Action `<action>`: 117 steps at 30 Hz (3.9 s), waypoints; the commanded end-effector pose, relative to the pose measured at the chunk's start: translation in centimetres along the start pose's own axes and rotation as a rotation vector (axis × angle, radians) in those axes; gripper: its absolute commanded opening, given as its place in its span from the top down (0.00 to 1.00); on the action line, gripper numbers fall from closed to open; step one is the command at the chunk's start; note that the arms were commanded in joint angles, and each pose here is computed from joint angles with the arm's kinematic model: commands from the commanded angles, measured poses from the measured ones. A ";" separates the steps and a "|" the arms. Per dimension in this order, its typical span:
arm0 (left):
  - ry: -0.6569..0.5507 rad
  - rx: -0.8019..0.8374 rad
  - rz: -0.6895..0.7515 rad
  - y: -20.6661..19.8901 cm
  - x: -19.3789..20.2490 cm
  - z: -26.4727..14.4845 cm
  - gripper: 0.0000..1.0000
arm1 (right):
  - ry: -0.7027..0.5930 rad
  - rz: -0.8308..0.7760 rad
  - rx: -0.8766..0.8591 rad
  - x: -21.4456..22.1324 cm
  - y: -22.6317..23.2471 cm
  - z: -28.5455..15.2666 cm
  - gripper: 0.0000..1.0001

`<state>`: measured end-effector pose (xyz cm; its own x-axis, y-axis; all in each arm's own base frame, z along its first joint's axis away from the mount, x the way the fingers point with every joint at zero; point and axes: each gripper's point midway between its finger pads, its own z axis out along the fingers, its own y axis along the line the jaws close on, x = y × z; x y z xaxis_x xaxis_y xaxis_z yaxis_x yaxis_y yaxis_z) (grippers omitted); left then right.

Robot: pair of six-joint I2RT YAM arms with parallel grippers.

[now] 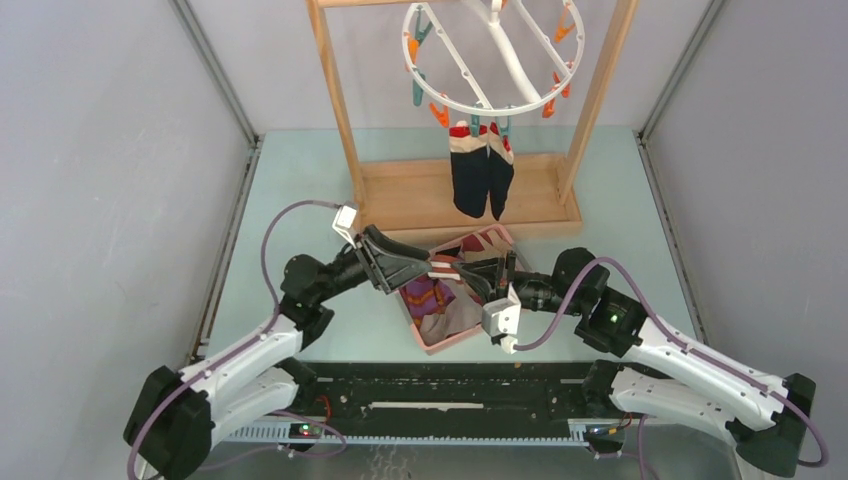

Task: Clip the socks to the hanger
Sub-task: Pick up the sock from the bin.

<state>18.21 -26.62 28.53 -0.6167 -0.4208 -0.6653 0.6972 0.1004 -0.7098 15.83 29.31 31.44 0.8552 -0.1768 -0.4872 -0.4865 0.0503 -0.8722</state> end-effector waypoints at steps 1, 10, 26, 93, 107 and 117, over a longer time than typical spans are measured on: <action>-0.066 0.238 -0.046 -5.8 -2.9 0.3 0.17 | -0.038 -0.032 0.026 -1.5 -1.6 0.1 1.00; -0.018 0.296 -0.085 -6.3 -2.4 0.7 0.31 | -0.026 -0.028 0.027 -1.2 -1.5 0.2 1.00; 0.096 0.156 -0.097 -4.0 -0.7 1.1 0.28 | -0.024 -0.034 0.021 -1.1 -1.4 0.4 1.00; -0.182 0.193 0.831 -5.4 -2.6 -1.6 1.00 | -0.099 1.295 0.215 1.7 -1.4 1.6 0.29; -0.191 0.198 0.806 -5.5 -2.3 -1.8 1.00 | -0.234 1.210 0.102 -2.7 -2.1 3.0 0.62; -0.178 0.182 0.773 -5.0 -1.6 -2.5 0.64 | -0.165 1.007 0.114 -2.7 -1.4 1.6 1.00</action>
<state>15.19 -24.48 33.33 0.1359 -0.4259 -0.8945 0.9597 0.2806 0.0122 14.81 32.05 31.84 -0.0796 0.1355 -0.9876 -0.9793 0.1744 0.1028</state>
